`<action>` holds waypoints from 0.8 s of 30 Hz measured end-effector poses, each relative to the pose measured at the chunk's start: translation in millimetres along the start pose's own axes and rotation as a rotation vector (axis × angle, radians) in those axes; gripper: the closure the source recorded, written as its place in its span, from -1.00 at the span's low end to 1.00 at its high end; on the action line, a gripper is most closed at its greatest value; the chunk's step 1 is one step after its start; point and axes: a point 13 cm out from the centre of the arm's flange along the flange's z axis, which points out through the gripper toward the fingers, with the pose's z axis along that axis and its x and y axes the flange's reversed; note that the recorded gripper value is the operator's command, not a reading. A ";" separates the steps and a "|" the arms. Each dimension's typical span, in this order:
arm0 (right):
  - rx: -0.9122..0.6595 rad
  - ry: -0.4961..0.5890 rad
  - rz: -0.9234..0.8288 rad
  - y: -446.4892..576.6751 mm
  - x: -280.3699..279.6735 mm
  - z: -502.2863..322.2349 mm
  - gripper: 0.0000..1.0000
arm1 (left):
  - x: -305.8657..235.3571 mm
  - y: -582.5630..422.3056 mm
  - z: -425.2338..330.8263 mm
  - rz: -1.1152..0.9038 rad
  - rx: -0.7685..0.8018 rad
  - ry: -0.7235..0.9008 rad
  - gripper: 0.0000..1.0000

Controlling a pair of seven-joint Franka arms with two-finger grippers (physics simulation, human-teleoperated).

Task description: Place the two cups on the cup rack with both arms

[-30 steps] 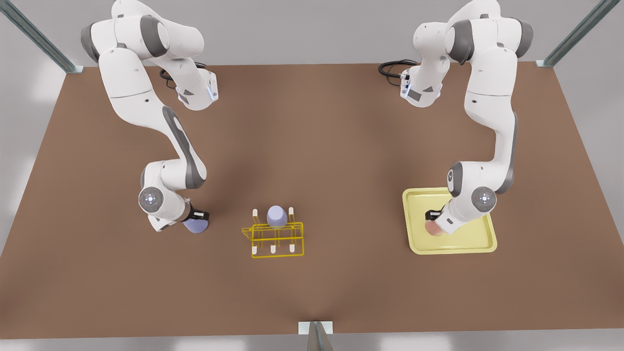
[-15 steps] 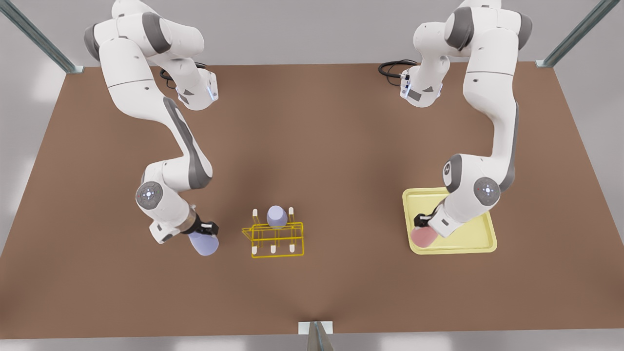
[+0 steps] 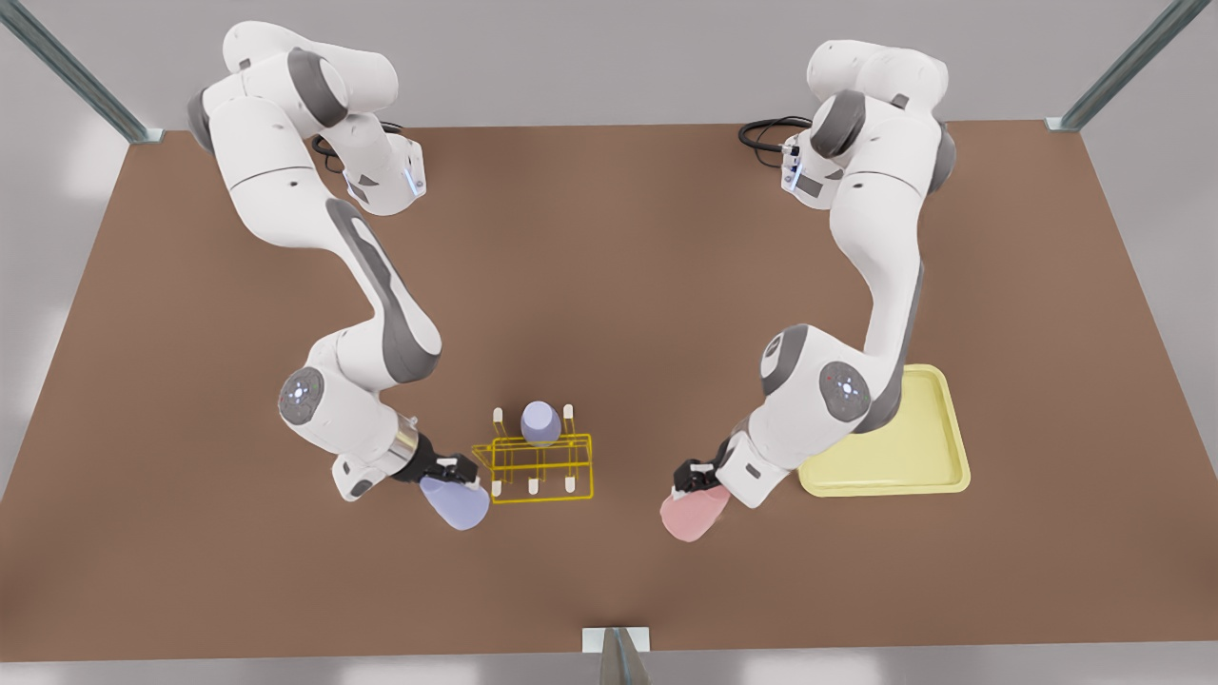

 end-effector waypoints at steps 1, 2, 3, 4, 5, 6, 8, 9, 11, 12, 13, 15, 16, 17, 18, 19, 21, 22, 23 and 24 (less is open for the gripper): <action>-0.011 0.004 0.001 5.0 1.9 1.2 -0.47 | 11.5 -15.9 8.0 -0.005 0.011 0.014 -0.49; -0.022 0.009 0.001 10.4 4.3 2.1 -0.47 | 21.4 -28.6 14.3 -0.013 0.021 0.027 -0.49; -0.030 0.015 0.000 14.9 7.4 3.8 -0.47 | 29.3 -37.9 20.4 -0.027 0.033 0.041 -0.49; -0.037 0.023 -0.001 19.2 11.5 6.2 -0.47 | 32.7 -46.5 24.2 -0.044 0.052 0.048 -0.49; -0.041 0.030 -0.001 21.3 15.0 8.6 -0.47 | 35.5 -54.0 28.8 -0.060 0.068 0.054 -0.49; -0.043 0.038 0.000 21.6 18.4 11.6 -0.47 | 38.2 -59.4 34.3 -0.076 0.079 0.057 -0.49; -0.043 0.053 0.003 20.5 24.2 20.0 -0.47 | 46.7 -72.3 43.8 -0.100 0.097 0.064 -0.49; -0.041 0.061 0.005 18.3 26.8 23.7 -0.47 | 51.2 -80.1 46.1 -0.107 0.104 0.065 -0.49; -0.036 0.075 0.008 14.1 32.3 29.8 -0.47 | 58.3 -93.1 48.5 -0.123 0.118 0.066 -0.49; -0.034 0.080 0.008 13.3 34.8 32.0 -0.48 | 60.5 -98.6 49.2 -0.133 0.126 0.065 -0.49; -0.034 0.084 0.007 12.9 36.5 33.7 -0.48 | 62.0 -102.1 51.4 -0.144 0.133 0.064 -0.49; -0.031 0.088 0.005 12.8 38.1 35.2 -1.00 | 62.6 -103.3 58.1 -0.170 0.141 0.062 -0.49; -0.029 0.089 0.004 13.0 38.7 35.5 -1.00 | 62.6 -104.0 60.7 -0.183 0.146 0.061 -0.49; -0.028 0.090 0.003 13.2 38.7 35.4 -1.00 | 65.6 -107.5 64.1 -0.193 0.155 0.066 -0.49; -0.027 0.089 0.002 13.7 38.5 35.0 -1.00 | 68.7 -110.7 67.6 -0.202 0.161 0.070 -0.49; -0.027 0.089 0.000 15.7 38.9 34.8 -1.00 | 72.1 -115.1 69.6 -0.207 0.166 0.073 -0.49; -0.033 0.081 -0.007 23.6 36.5 30.7 -1.00 | 75.6 -120.4 71.6 -0.220 0.173 0.075 -0.49; -0.040 0.067 -0.010 28.4 30.4 24.3 -1.00 | 75.7 -121.3 72.0 -0.228 0.176 0.074 -0.49; -0.046 0.052 -0.012 32.6 24.1 17.6 -1.00 | 76.1 -120.4 74.7 -0.236 0.175 0.075 -0.49; -0.050 0.044 -0.013 34.9 20.3 13.8 -1.00 | 76.6 -119.4 78.3 -0.244 0.175 0.076 -0.49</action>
